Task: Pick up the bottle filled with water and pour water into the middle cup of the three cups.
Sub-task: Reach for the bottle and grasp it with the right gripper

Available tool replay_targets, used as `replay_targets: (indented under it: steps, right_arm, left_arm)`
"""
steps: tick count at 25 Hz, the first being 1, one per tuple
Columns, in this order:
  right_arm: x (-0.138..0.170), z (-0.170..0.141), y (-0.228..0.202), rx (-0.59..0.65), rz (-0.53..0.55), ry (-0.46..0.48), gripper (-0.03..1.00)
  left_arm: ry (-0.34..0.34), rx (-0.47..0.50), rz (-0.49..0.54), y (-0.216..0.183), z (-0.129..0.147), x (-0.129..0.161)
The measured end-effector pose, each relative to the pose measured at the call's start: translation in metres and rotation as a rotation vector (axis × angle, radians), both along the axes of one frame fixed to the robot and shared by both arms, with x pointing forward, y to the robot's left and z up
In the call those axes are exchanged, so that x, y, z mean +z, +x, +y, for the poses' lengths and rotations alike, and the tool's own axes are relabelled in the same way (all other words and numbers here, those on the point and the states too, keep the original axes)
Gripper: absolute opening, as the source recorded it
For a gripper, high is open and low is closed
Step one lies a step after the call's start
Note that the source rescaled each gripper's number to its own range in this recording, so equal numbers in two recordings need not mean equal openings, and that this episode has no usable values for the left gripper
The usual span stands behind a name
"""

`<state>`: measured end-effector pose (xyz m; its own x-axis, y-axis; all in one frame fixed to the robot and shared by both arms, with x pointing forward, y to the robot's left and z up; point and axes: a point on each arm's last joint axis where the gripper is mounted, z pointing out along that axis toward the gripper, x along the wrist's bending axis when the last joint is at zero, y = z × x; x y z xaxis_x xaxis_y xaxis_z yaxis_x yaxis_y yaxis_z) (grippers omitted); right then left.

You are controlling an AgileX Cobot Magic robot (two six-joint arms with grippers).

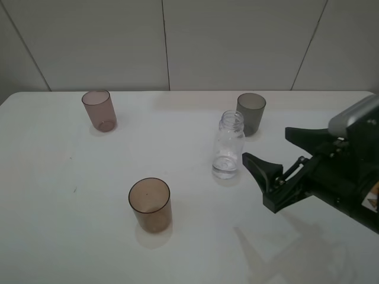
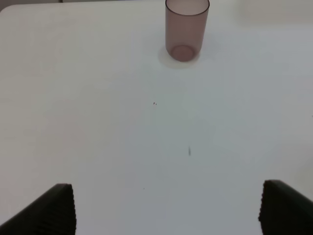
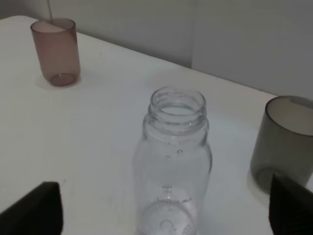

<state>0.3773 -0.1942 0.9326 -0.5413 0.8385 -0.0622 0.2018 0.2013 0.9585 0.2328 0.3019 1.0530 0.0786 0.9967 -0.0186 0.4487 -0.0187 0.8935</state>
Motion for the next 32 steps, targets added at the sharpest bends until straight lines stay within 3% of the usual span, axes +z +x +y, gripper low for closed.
replay_targets:
  steps: [4,8,11,20,32]
  right_arm:
    - [-0.016,0.008,0.007,0.005,-0.023,0.043,1.0]
    - [-0.047,0.011,0.011,-0.036,0.138,0.038,1.0]
    - [-0.06,0.015,0.016,-0.052,0.198,0.029,1.0]
    - [-0.059,0.034,0.041,-0.07,0.126,0.058,1.0]
    - [-0.073,0.046,0.064,-0.145,0.121,0.063,1.0]
  left_arm:
    - [0.0,0.0,0.0,0.0,0.0,0.0]
    - [0.0,0.0,0.0,0.0,0.0,0.0]
    - [0.0,0.0,0.0,0.0,0.0,0.0]
    - [0.0,0.0,0.0,0.0,0.0,0.0]
    - [0.0,0.0,0.0,0.0,0.0,0.0]
